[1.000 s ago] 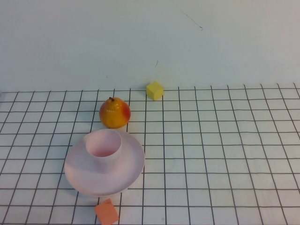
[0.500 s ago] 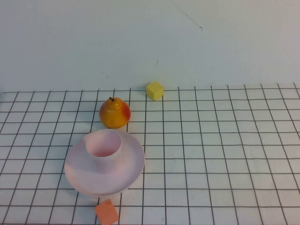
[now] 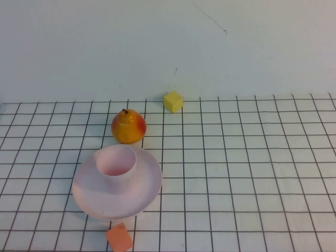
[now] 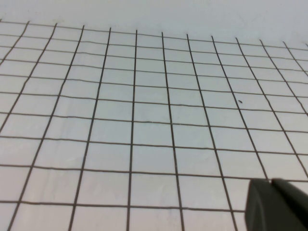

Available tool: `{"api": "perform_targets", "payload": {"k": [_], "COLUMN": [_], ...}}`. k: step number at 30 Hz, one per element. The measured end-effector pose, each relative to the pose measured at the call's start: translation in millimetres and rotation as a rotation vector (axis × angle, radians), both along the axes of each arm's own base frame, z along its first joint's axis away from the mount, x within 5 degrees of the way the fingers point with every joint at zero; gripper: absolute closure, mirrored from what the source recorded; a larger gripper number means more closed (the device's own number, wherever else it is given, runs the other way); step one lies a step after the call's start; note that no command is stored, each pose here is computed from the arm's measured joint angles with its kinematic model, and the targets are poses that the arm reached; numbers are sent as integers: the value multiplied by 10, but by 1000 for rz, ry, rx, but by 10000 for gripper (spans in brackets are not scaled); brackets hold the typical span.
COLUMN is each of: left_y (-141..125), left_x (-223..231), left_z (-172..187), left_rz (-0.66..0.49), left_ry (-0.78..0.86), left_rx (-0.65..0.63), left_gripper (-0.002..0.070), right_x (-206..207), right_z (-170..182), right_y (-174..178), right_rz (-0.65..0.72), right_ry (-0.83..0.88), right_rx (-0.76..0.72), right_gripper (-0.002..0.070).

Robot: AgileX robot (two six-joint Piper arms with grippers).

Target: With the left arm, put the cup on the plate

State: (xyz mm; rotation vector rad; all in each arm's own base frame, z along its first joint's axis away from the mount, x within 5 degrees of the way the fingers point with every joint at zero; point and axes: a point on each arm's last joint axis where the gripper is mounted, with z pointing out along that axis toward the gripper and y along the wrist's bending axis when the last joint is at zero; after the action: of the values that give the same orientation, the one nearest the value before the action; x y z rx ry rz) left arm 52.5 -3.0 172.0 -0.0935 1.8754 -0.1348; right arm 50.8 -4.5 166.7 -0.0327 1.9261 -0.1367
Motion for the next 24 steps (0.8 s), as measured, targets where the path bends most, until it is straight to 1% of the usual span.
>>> {"api": "perform_targets", "payload": {"k": [24], "left_y": [-9], "left_x": [0], "left_z": [0], "left_rz": [-14], "left_ry": [-1], "left_rx": [12], "left_gripper": [677], "right_x": [0], "right_z": [0], "right_y": [0], "right_rz": [0], "right_ry": [0], "right_rx": [0], "right_gripper": [678]}}
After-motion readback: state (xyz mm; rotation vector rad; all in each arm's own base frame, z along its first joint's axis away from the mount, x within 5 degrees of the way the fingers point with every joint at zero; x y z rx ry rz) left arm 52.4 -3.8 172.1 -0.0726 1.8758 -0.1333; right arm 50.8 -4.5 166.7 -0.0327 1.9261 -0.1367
